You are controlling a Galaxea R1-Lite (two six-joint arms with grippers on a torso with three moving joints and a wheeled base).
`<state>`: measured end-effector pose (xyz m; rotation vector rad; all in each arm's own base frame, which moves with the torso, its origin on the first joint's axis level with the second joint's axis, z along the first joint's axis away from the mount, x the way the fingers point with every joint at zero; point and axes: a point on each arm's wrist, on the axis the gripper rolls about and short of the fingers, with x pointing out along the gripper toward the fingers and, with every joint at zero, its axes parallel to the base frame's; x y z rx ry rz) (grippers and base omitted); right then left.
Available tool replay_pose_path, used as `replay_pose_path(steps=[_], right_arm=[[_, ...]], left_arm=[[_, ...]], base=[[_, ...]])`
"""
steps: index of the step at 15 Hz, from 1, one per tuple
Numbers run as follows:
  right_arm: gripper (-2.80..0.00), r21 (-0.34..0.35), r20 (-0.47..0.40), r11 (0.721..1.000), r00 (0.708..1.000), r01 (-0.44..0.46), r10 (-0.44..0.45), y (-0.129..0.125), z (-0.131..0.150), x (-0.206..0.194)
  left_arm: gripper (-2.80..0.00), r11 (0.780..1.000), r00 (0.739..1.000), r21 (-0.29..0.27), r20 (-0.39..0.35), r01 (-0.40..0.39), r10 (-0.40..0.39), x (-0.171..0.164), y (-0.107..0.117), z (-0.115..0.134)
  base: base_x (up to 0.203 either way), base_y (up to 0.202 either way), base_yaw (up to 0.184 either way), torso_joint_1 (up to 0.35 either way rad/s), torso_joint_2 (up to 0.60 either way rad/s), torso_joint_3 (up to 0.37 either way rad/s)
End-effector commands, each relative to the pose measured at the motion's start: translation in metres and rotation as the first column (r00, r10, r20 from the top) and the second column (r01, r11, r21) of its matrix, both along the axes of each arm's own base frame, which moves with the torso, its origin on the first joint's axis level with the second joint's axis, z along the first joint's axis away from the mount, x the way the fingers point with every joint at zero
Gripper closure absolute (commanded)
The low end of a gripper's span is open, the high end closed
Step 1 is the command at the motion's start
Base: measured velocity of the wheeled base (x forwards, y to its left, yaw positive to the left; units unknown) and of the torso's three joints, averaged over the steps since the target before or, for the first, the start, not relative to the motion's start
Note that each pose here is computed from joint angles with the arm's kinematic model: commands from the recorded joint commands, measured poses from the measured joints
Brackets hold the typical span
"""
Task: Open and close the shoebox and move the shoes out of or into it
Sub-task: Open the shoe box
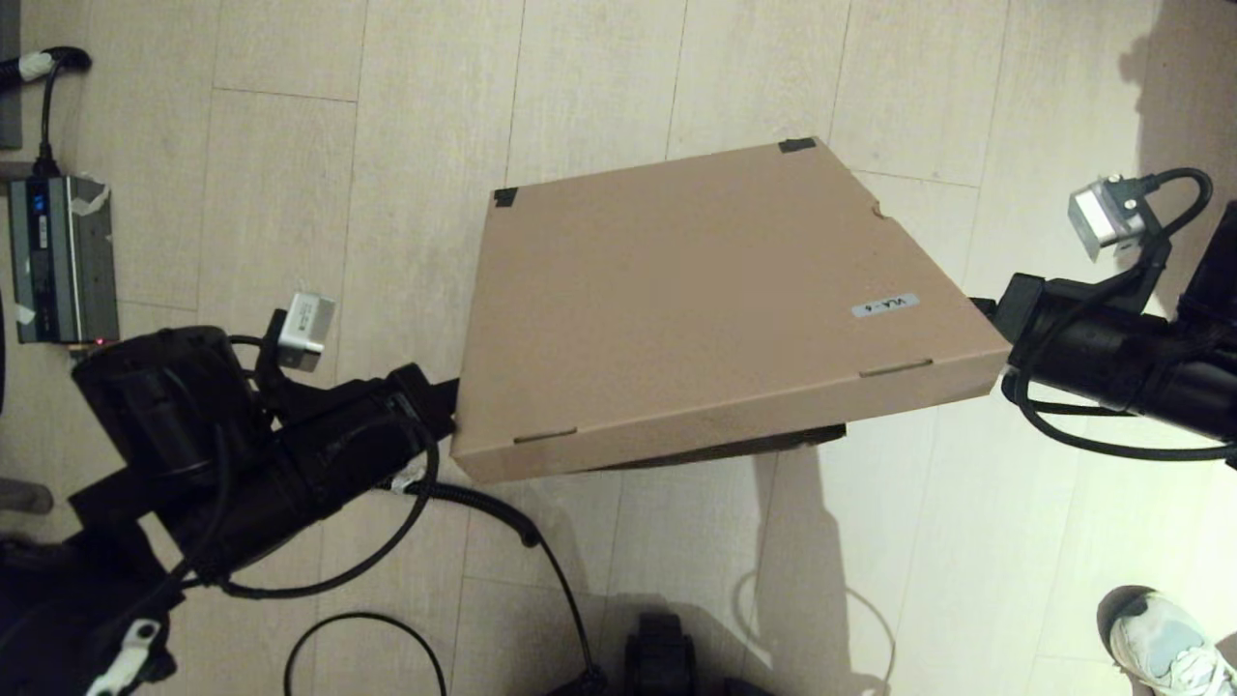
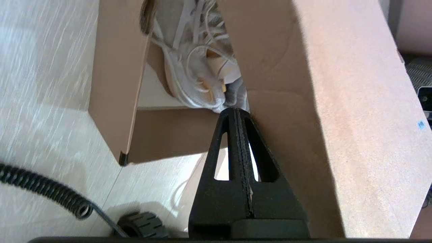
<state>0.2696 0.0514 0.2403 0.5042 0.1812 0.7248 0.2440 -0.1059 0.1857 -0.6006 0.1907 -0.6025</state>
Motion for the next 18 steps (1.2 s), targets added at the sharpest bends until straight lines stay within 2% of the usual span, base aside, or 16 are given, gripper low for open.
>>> replay_pose_path(steps=[1, 5, 8, 13, 18], right_arm=[[0.0, 0.006, 0.024, 1.0, 1.0, -0.004, 0.004, 0.0, 0.009, 0.0], [0.0, 0.024, 0.036, 1.0, 0.999, -0.008, 0.007, 0.001, 0.028, 0.003], [0.0, 0.067, 0.02, 0.998, 1.0, -0.005, 0.004, -0.001, 0.034, -0.003], [0.0, 0.072, 0.035, 0.997, 0.999, -0.008, 0.005, -0.001, 0.04, 0.002], [0.0, 0.119, 0.043, 0.993, 0.999, -0.016, 0.011, -0.001, 0.062, 0.006]], left_arm=[[0.0, 1.0, 0.999, -0.018, 0.034, 0.0, 0.001, -0.002, 0.001, 0.013], [0.0, 0.999, 0.998, -0.03, 0.064, -0.01, 0.012, -0.004, 0.005, 0.037], [0.0, 0.999, 0.996, -0.038, 0.083, -0.01, 0.013, -0.001, 0.004, 0.044], [0.0, 0.999, 0.995, -0.042, 0.096, -0.007, 0.011, 0.009, 0.0, 0.062], [0.0, 0.999, 0.994, -0.047, 0.107, -0.009, 0.014, 0.008, 0.001, 0.072]], base=[[0.0, 0.0, 0.0, 0.0, 0.0, 0.0], [0.0, 0.0, 0.0, 0.0, 0.0, 0.0], [0.0, 0.0, 0.0, 0.0, 0.0, 0.0], [0.0, 0.0, 0.0, 0.0, 0.0, 0.0], [0.0, 0.0, 0.0, 0.0, 0.0, 0.0]])
